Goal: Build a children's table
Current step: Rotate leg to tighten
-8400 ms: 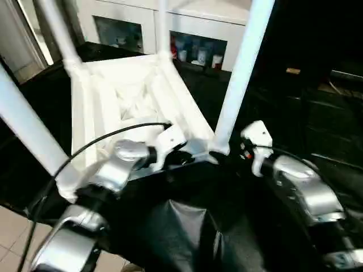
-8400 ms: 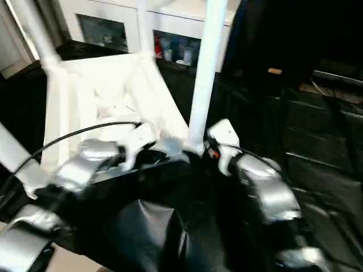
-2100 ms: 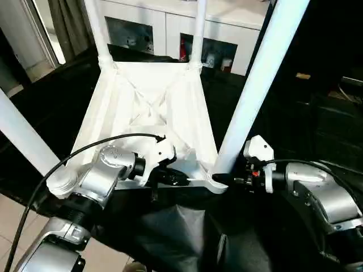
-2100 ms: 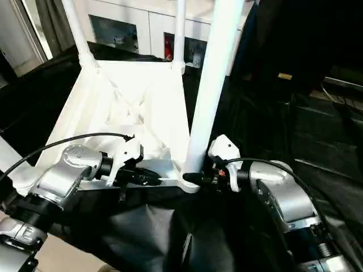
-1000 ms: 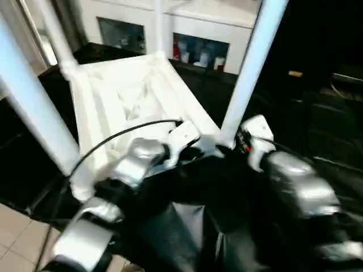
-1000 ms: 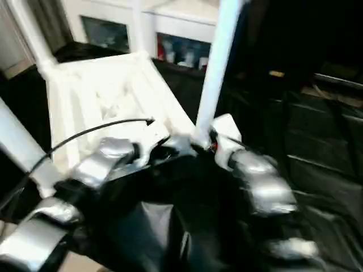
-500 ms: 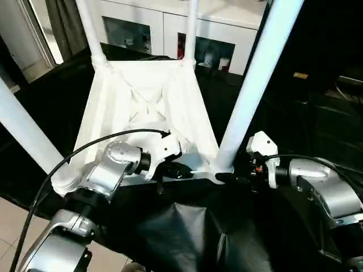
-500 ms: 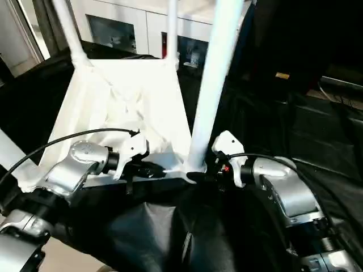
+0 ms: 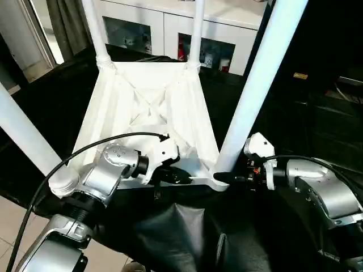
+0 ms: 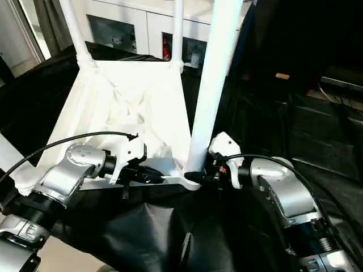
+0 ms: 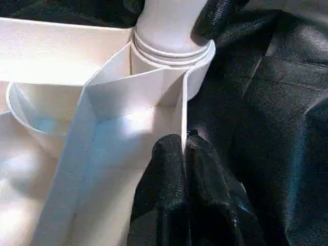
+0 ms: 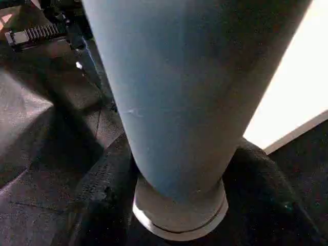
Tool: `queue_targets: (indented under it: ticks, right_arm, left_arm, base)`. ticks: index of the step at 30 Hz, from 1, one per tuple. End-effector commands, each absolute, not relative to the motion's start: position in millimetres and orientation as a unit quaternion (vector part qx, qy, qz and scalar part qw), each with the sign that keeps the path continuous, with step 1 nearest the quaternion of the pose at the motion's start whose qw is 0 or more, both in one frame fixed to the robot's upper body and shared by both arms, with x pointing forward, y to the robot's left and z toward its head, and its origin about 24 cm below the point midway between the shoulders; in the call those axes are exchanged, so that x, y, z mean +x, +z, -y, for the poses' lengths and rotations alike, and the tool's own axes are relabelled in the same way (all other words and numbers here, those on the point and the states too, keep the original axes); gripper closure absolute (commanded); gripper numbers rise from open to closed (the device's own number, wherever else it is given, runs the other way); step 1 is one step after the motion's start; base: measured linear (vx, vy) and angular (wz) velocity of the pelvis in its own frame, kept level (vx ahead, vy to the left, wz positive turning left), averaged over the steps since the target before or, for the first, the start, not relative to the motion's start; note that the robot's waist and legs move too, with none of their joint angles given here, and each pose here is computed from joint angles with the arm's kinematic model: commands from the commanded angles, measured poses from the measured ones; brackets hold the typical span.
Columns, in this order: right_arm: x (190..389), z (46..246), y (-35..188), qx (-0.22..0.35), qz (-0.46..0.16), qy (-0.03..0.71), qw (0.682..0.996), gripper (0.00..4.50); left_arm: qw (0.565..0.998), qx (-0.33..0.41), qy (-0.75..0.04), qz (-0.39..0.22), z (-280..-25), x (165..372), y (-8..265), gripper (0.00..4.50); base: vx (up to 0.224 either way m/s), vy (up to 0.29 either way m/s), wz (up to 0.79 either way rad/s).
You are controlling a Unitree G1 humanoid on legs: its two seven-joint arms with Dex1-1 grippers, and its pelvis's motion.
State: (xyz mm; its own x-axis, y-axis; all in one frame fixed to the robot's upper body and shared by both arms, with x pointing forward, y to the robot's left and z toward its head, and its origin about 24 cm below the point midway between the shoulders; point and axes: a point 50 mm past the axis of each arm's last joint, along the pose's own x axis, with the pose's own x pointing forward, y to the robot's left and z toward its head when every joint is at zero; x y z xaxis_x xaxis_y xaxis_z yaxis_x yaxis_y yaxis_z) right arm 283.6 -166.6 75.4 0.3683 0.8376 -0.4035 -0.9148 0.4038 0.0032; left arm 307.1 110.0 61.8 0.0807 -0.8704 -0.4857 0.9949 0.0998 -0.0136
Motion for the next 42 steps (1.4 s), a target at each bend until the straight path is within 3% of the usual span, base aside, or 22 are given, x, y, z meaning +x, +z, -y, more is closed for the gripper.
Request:
queue_targets:
  ticks: [1,5,9,10,11,12,16,18,20,22,24,26,32,38,42]
  right_arm:
    - [279.9,164.6,72,-0.108,-0.179,0.546,0.811,2.43]
    - [280.9,164.2,68,-0.107,-0.183,0.532,0.820,2.54]
    - [293.6,163.4,49,-0.107,-0.201,0.411,0.883,2.56]
    - [294.1,163.2,49,-0.106,-0.201,0.406,0.885,2.56]
    - [296.6,161.7,45,-0.095,-0.203,0.380,0.897,2.56]
    - [305.0,156.0,36,-0.049,-0.205,0.286,0.935,2.57]
    - [311.9,144.5,28,-0.013,-0.212,0.197,0.957,2.57]
    - [315.9,127.5,26,0.019,-0.211,0.169,0.963,2.57]
    - [317.5,118.9,27,0.025,-0.207,0.165,0.964,2.57]
    - [319.0,95.9,35,-0.010,-0.178,0.212,0.961,2.57]
    - [320.1,93.2,37,-0.010,-0.167,0.213,0.963,2.57]
    - [323.9,100.6,41,0.017,-0.157,0.195,0.968,2.01]
    - [331.4,118.7,56,0.021,-0.121,0.197,0.973,1.63]
    - [319.8,148.3,70,-0.025,-0.115,0.300,0.947,1.15]
    - [295.9,174.8,75,-0.070,-0.133,0.382,0.912,0.98]
  left_arm:
    - [0.715,0.140,-0.669,-0.145,-99,307,75,4.50]
    - [0.721,0.140,-0.664,-0.144,-99,308,75,4.50]
    - [0.771,0.150,-0.599,-0.152,-97,320,69,4.50]
    - [0.774,0.151,-0.596,-0.153,-97,321,69,4.50]
    - [0.789,0.155,-0.573,-0.157,-96,325,67,4.50]
    - [0.837,0.153,-0.500,-0.163,-90,339,64,4.50]
    - [0.871,0.143,-0.440,-0.165,-77,349,64,4.50]
    - [0.882,0.138,-0.421,-0.163,-63,351,63,4.50]
    - [0.884,0.137,-0.416,-0.162,-57,352,63,4.50]
    - [0.868,0.147,-0.452,-0.144,-40,348,66,4.50]
    - [0.859,0.155,-0.468,-0.139,-36,347,67,4.50]
    - [0.851,0.164,-0.481,-0.136,-38,347,67,4.50]
    - [0.839,0.172,-0.496,-0.140,-47,346,66,4.50]
    - [0.823,0.178,-0.524,-0.127,-54,343,66,4.50]
    - [0.802,0.176,-0.559,-0.116,-58,338,67,4.50]
  base:
    - [0.000,0.000,0.00]
    - [0.000,0.000,0.00]
    - [0.000,0.000,0.00]
    - [0.000,0.000,0.00]
    - [0.000,0.000,0.00]
    - [0.000,0.000,0.00]
    - [0.000,0.000,0.00]
    - [0.000,0.000,0.00]
    - [0.000,0.000,0.00]
    - [0.000,0.000,0.00]
    - [0.000,0.000,0.00]
    - [0.000,0.000,0.00]
    - [0.000,0.000,0.00]
    - [0.000,0.000,0.00]
    - [0.000,0.000,0.00]
